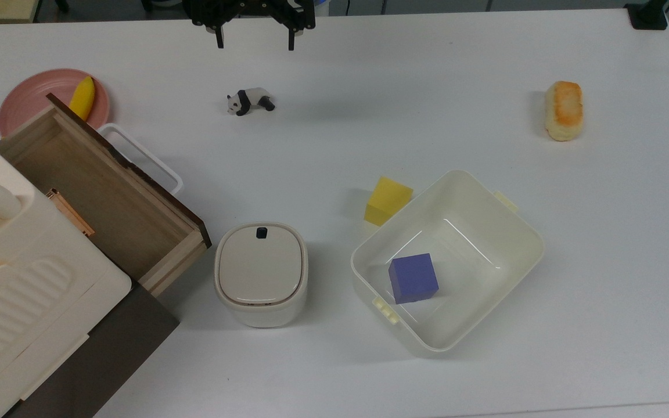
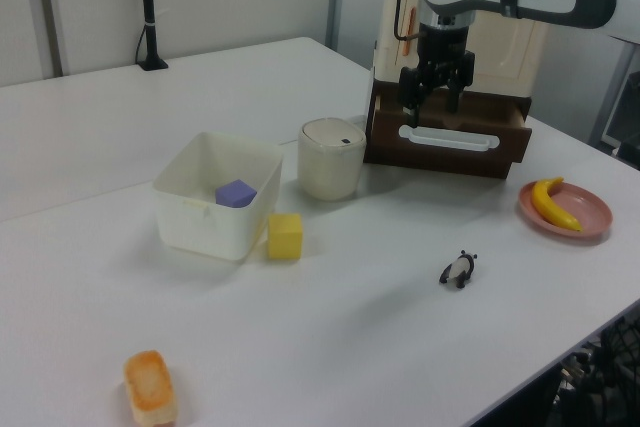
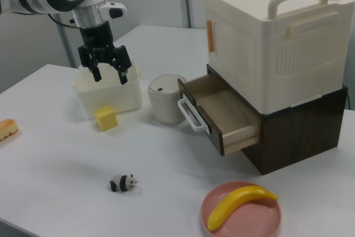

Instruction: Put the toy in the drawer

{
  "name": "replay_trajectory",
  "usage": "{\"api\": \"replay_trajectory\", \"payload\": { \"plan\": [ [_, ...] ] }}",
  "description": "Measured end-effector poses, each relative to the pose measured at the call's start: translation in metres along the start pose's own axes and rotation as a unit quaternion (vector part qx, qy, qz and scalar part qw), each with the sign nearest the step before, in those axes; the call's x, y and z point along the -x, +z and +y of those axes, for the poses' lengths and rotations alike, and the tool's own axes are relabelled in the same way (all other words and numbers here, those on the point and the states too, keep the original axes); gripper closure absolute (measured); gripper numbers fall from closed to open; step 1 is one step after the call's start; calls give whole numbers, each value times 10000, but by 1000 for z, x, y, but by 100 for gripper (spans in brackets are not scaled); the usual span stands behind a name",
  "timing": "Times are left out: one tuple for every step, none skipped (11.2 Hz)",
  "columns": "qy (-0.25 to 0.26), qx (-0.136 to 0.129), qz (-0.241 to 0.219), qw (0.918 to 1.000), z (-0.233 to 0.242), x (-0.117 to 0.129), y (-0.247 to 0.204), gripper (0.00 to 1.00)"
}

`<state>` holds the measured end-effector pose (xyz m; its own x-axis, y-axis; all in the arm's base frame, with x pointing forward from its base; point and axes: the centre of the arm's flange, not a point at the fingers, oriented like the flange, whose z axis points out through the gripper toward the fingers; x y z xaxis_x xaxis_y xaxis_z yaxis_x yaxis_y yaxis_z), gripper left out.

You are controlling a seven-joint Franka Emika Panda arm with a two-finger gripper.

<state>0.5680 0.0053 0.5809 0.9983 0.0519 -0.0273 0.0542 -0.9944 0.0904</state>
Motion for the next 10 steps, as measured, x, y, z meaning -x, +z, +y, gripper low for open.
{"api": "replay_trajectory", "payload": {
  "plan": [
    [0, 0, -2, 10000, 0, 0, 0, 0],
    [13, 0, -3, 10000, 1, 0, 0, 0],
    [38, 0, -6, 10000, 4, 0, 1, 0],
    [51, 0, -7, 10000, 6, 0, 1, 0],
    [53, 0, -7, 10000, 6, 0, 1, 0],
    [55, 0, -8, 10000, 6, 0, 1, 0],
    [62, 0, -8, 10000, 7, 0, 1, 0],
    [81, -1, -10, 10000, 9, 0, 1, 0],
    [141, -2, -16, 9999, 16, 1, 2, 0],
    [237, -4, -25, 9997, 27, 2, 3, 0]
  ]
}}
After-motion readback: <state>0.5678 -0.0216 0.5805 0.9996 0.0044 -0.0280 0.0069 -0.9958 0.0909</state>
